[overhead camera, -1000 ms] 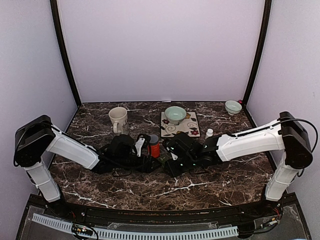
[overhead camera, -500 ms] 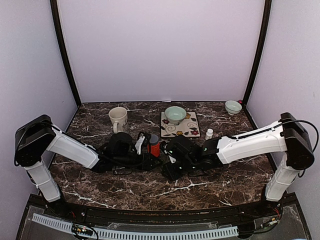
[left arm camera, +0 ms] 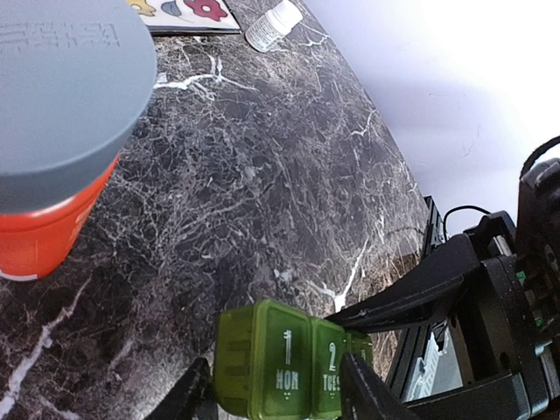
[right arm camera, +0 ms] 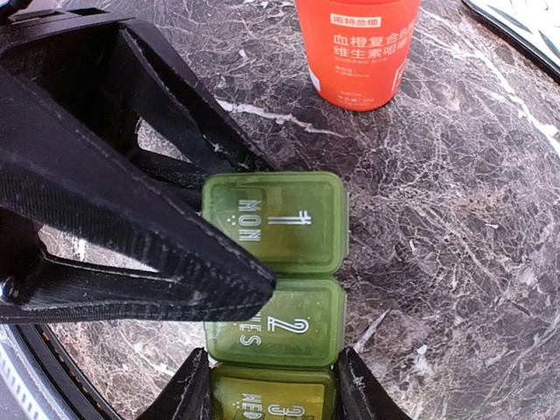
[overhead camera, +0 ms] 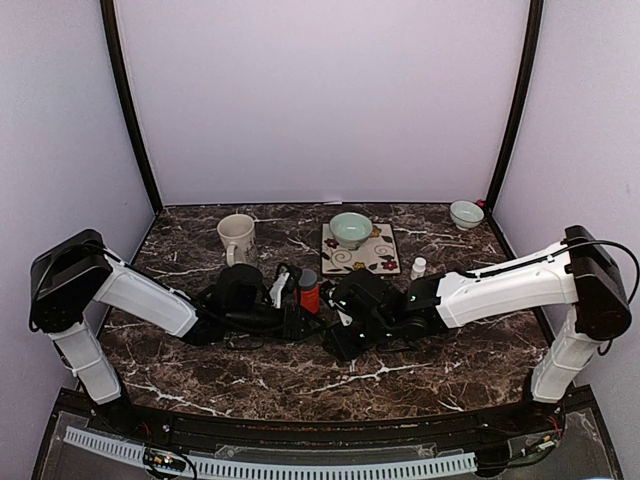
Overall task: Sort the pills into containers
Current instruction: Pick up the pill container from the center of the board, then pass from the right arm to the left
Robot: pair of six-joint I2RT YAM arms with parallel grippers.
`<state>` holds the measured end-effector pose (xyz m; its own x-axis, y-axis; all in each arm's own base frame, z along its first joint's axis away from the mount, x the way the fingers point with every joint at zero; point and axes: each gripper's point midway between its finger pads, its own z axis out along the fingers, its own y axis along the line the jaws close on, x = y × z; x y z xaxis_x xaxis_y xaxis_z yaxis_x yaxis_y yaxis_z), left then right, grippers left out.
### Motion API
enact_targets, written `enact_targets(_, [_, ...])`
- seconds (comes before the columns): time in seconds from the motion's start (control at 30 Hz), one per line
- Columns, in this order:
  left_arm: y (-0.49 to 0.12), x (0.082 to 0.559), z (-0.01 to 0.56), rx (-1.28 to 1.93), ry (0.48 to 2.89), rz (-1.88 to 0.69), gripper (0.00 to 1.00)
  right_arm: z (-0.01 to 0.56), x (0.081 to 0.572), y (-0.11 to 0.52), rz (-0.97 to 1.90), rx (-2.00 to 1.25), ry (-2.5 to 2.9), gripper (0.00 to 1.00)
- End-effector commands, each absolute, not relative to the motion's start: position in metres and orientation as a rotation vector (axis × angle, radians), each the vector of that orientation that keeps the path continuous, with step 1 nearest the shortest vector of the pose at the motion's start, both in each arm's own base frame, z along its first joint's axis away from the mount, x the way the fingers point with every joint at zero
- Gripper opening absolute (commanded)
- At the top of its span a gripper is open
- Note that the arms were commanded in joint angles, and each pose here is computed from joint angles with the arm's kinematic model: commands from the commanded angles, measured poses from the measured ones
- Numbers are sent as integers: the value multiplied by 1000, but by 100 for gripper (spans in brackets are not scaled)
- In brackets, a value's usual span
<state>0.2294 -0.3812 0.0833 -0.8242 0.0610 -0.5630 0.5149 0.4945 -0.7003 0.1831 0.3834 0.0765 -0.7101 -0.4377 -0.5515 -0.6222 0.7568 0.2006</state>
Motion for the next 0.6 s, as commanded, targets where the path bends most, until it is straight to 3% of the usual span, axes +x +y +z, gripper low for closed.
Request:
enact_targets(0.0, [-387,222,90,508,2250,-1365,50,108,188,398,592,-775,2379,36])
enact_targets(0.4, [-384,220,88,484,2258,-1395,53,114,190,399,598,-767,2359,35])
enact_targets(0.57, [-385,222,93,475,2241,-1406,43,114,188,400,611,-772,2359,35])
